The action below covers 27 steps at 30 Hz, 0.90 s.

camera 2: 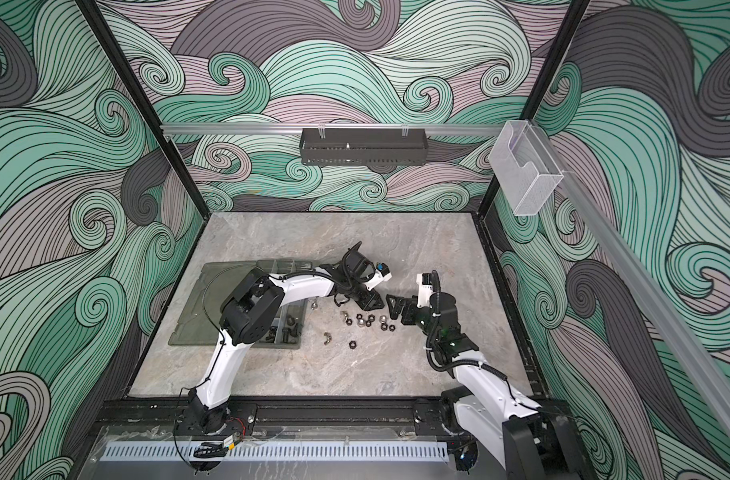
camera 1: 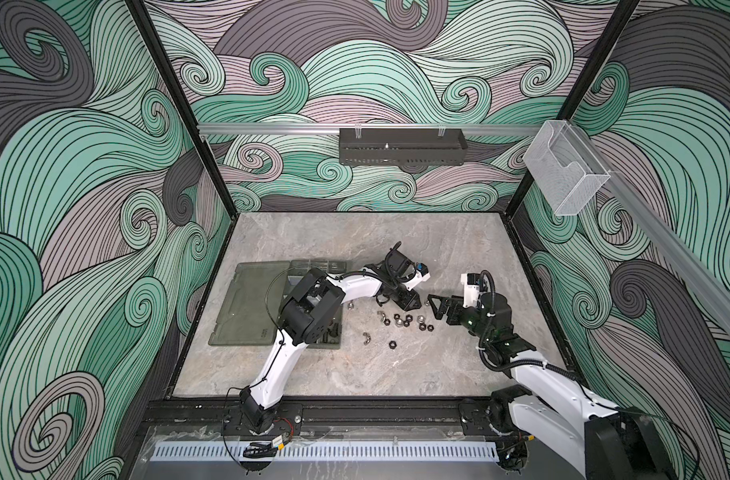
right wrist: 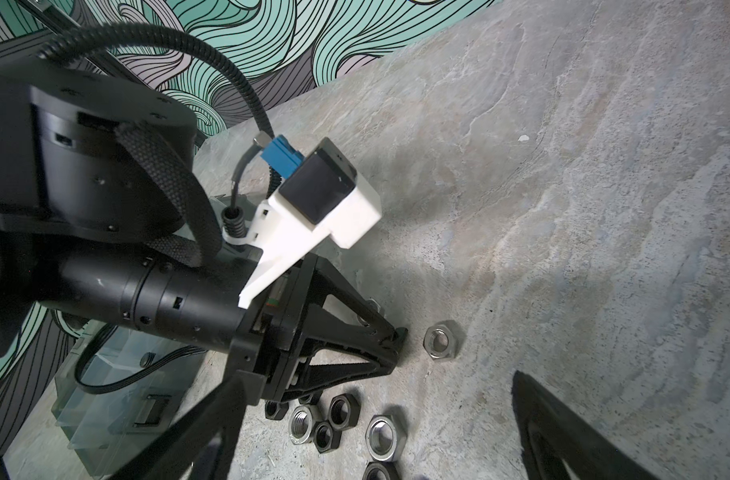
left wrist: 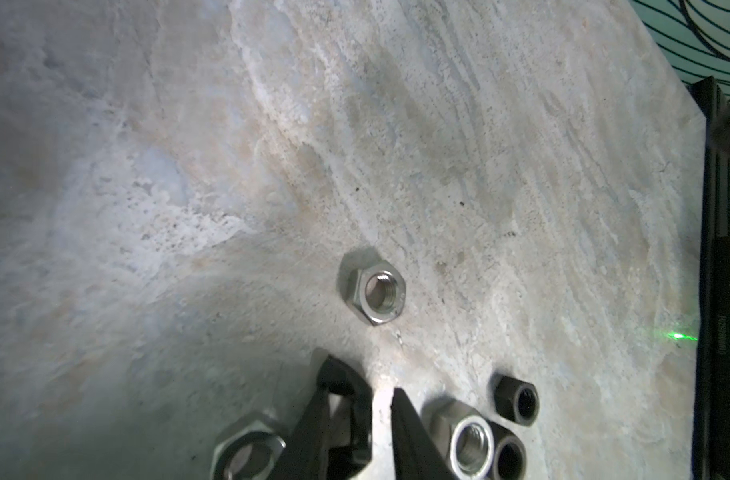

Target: Sort the screws and nuts into containers

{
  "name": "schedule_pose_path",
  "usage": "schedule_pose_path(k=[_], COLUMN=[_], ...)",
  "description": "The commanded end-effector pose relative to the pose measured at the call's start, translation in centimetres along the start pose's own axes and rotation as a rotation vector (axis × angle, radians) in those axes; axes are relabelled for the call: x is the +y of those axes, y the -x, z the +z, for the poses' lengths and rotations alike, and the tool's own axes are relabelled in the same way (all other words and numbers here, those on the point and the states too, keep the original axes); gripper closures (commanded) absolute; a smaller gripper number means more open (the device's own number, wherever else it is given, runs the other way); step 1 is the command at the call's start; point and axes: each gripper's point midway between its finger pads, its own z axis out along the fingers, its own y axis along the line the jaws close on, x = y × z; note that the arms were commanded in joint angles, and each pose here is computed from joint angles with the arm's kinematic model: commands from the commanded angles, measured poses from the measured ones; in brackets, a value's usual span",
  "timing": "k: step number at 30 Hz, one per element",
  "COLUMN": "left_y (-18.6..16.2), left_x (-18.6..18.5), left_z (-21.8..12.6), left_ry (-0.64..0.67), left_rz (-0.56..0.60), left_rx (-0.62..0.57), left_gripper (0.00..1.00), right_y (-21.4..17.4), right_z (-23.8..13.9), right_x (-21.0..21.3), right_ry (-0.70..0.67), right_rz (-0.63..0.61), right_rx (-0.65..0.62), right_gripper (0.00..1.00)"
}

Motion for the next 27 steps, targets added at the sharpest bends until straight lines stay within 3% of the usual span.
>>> schedule_pose_path(k=[1,11,21,27], left_y=[0.2,0.0,4.5,5.5], left_x=[-0.2,0.1,-2.4,-2.5], left_z=[0.3,-0.4,-6.0,-8.9], left_ry=[0.008,0.042,0.007,-0.005], left_rz=[0.013,-0.005,-0.023,-0.069], left_rx=[0.017,0.023,-0.120,-0.192], left_gripper=[0.72,0.82,0.88,0.89], right_y=[0.4,0.6,1.1,1.4], right_z=[0.1,0.4,0.6,0.7], right_x=[0.4,0.6,1.5,1.9], right_ry=[0.023,0.038,0.094,0.115], right_rz=[-0.012,-0.015,-0.028,-0.034], right_rx=[-0.013,-0.016,-0.048,-0.054], right_gripper=[0.01,0.01,0.01,0.01])
